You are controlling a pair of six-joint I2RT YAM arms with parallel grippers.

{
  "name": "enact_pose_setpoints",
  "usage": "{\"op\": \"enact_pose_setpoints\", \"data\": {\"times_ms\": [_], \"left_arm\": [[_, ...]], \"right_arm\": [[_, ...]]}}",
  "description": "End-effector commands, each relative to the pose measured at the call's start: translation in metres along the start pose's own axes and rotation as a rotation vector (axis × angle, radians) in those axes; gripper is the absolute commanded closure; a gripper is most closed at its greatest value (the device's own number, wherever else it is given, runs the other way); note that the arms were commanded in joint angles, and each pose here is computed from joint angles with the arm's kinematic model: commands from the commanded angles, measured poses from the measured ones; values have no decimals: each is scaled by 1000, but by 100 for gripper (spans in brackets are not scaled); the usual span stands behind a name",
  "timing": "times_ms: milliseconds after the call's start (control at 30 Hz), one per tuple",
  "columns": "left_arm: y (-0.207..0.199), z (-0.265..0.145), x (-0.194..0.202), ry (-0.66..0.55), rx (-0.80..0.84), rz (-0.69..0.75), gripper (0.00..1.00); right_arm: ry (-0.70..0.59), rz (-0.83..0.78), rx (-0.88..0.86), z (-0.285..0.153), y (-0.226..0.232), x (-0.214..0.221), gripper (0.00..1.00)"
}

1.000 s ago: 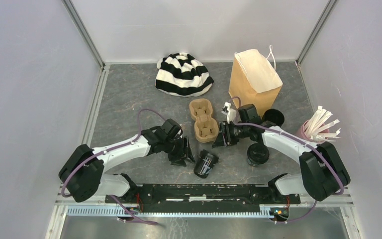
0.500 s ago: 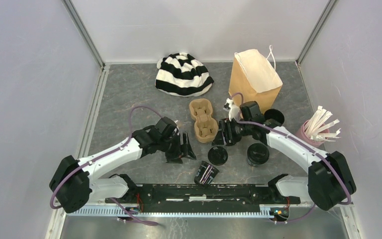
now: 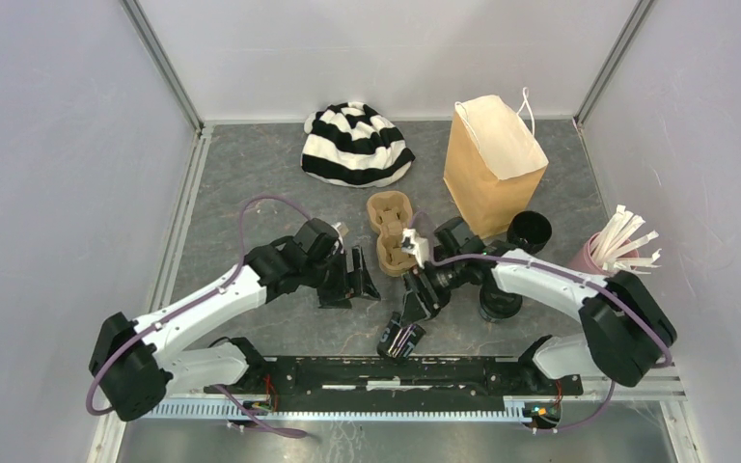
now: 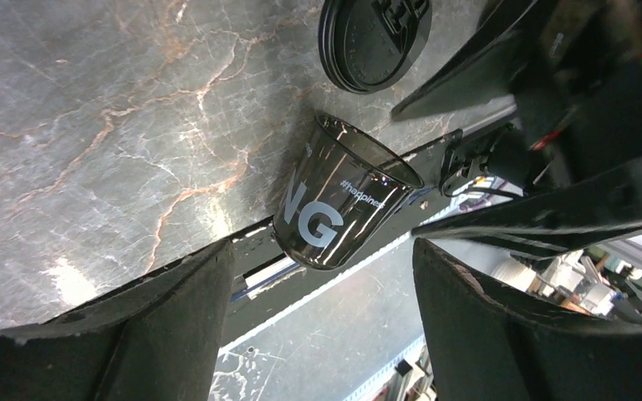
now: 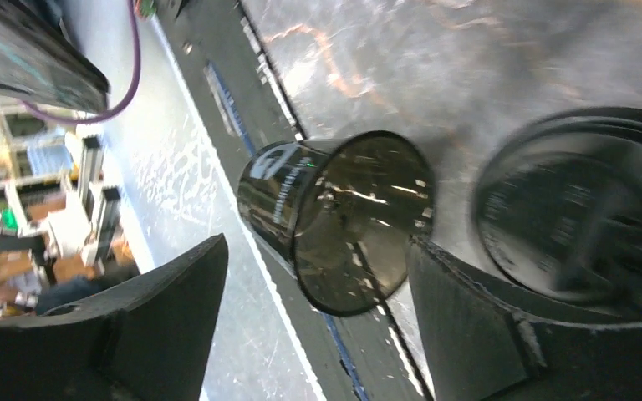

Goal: Pack the takeout coffee

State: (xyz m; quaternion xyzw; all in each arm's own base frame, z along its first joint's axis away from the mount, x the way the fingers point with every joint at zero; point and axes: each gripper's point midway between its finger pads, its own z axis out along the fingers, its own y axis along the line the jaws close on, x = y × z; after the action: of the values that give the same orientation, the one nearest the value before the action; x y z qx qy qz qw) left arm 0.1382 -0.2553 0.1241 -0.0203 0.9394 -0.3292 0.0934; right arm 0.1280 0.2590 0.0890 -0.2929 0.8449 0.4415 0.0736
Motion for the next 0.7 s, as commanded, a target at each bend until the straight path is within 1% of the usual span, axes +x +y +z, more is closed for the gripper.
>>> {"op": "enact_pose_setpoints", "data": {"times_ms": [0, 67, 100, 133, 167, 200, 267, 367, 400, 433, 500, 567, 667], "left_arm": [[-12, -27, -13, -97, 2, 31, 16], [-12, -36, -16, -120, -8, 34, 15], [-12, -40, -17, -133, -13, 37, 15], [-13, -45, -19, -146, -17, 39, 15], [-14, -50, -22, -163, -23, 40, 15], [-16, -56, -24, -182, -28, 41, 15], [-18, -69, -32, -236, -40, 42, 15], [-21, -95, -48, -364, -47, 23, 15], [-21, -104, -53, -413, -47, 13, 13], [-21, -113, -57, -453, -43, 5, 13], [-20, -126, -61, -511, -39, -14, 12], [-16, -135, -63, -548, -48, -34, 12], [-9, -148, -63, -592, -59, -55, 12]], "right_arm": [[53, -91, -152, 23, 34, 8, 19], [41, -78, -166, 29, 41, 8, 29], [33, -64, -158, 31, 42, 7, 39], [15, -62, -118, 30, 40, 0, 54], [-7, -57, -68, 28, 36, -7, 65], [-48, -64, -5, 25, 33, -22, 75], [-116, -85, 135, 15, 29, -49, 100], [-212, -142, 349, 5, 31, -85, 100], [-217, -153, 439, 5, 26, -89, 100], [-224, -175, 485, 5, 31, -96, 100], [-218, -241, 624, 10, 33, -102, 100], [-187, -295, 750, 14, 33, -103, 100], [-127, -396, 848, 26, 43, -95, 100]]}}
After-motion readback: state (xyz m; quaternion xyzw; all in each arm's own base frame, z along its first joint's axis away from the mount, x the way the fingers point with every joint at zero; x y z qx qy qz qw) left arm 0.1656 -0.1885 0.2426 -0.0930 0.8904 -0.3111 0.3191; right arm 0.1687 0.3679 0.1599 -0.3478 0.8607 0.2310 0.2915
